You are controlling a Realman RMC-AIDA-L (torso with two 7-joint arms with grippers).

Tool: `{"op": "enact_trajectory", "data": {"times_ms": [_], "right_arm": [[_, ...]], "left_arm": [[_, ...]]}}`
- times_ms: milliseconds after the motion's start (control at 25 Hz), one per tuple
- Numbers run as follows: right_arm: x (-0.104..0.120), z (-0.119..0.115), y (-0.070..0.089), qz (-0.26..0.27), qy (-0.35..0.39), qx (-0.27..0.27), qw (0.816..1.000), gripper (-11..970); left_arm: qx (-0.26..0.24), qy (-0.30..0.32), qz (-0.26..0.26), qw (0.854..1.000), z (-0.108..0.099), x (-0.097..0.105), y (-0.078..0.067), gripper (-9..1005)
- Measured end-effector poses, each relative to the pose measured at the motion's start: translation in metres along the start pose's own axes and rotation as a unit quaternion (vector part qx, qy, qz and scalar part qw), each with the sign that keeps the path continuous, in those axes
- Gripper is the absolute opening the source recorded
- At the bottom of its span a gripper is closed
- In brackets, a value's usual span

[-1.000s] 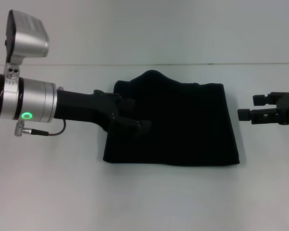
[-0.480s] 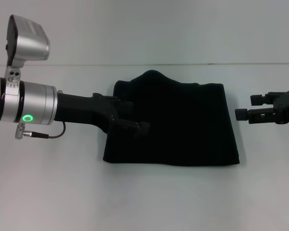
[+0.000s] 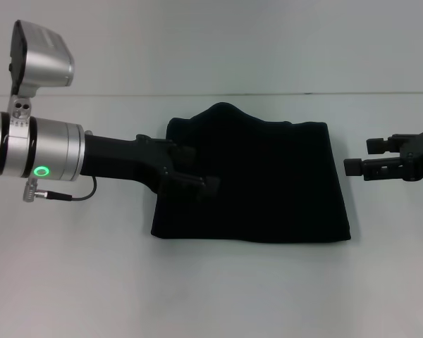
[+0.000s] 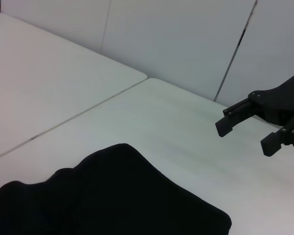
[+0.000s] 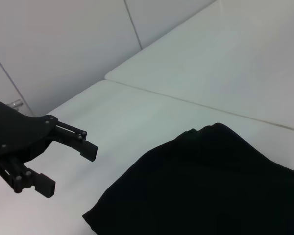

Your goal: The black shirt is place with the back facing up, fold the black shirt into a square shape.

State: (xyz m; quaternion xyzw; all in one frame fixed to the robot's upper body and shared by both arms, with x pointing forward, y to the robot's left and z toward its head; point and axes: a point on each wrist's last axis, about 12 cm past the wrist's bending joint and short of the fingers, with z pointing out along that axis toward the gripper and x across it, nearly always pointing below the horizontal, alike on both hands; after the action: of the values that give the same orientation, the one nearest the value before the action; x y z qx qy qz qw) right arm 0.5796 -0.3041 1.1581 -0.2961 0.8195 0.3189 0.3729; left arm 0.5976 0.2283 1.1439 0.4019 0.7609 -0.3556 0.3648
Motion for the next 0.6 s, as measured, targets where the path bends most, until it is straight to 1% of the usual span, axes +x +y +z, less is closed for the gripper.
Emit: {"op": "enact_trajectory", "data": {"times_ms": [600], "right_arm": [[0.0002,0.0003,-0.0010,0.002,-0.002,0.003,1.000,903]], "left_arm": [[0.000,-0.001,0.000,1.000,0.0003,-0.0012,0.0000,883]]}}
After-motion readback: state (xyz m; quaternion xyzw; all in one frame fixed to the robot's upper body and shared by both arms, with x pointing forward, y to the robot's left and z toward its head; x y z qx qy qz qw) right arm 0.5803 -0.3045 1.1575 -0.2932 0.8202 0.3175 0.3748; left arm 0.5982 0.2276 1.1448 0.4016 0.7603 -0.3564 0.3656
